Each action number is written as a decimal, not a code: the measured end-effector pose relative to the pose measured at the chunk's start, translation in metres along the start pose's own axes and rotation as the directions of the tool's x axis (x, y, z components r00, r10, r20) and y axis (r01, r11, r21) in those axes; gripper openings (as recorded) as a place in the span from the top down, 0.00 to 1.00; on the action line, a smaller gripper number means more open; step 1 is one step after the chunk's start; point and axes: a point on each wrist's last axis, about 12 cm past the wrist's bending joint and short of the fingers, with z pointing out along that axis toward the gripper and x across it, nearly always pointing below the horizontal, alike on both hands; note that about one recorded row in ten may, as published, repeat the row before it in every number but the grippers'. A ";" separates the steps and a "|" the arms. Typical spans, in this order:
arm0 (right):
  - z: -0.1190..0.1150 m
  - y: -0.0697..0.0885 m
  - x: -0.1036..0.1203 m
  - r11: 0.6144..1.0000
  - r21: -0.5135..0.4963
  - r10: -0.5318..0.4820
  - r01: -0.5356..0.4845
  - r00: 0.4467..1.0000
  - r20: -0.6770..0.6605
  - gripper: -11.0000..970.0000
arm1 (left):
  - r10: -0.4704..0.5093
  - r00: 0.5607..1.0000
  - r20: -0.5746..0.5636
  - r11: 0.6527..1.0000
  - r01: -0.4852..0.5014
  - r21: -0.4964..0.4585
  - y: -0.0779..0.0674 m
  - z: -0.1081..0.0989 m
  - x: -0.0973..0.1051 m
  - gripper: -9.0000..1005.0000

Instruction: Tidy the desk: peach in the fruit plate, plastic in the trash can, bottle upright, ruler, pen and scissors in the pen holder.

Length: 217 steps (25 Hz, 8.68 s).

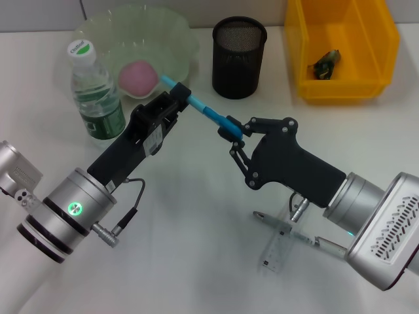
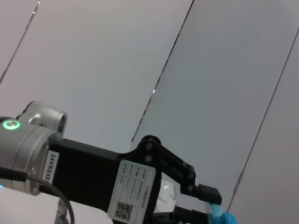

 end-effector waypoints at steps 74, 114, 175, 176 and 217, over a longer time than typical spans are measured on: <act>-0.049 -0.073 -0.004 0.881 -0.108 0.463 -0.461 0.886 0.000 0.90 | 0.830 0.521 -0.199 0.558 -0.781 0.281 -0.005 -0.039 -0.033 0.19; 0.018 -0.247 -0.122 0.779 0.044 0.453 -0.626 0.513 -0.729 0.90 | 0.948 0.269 -0.169 0.307 -0.912 0.272 0.003 -0.057 -0.037 0.19; 0.142 -0.227 -0.087 0.906 0.124 0.328 -0.404 0.489 -0.808 0.90 | 0.933 0.306 -0.190 0.345 -0.910 0.228 0.008 -0.063 -0.030 0.19; 0.142 -0.227 -0.087 0.906 0.125 0.330 -0.405 0.489 -0.808 0.89 | 0.933 0.307 -0.189 0.345 -0.910 0.228 0.008 -0.063 -0.030 0.19; 0.120 -0.226 -0.114 0.884 0.073 0.357 -0.463 0.565 -0.743 0.39 | 0.931 0.317 -0.181 0.353 -0.909 0.221 0.008 -0.061 -0.030 0.19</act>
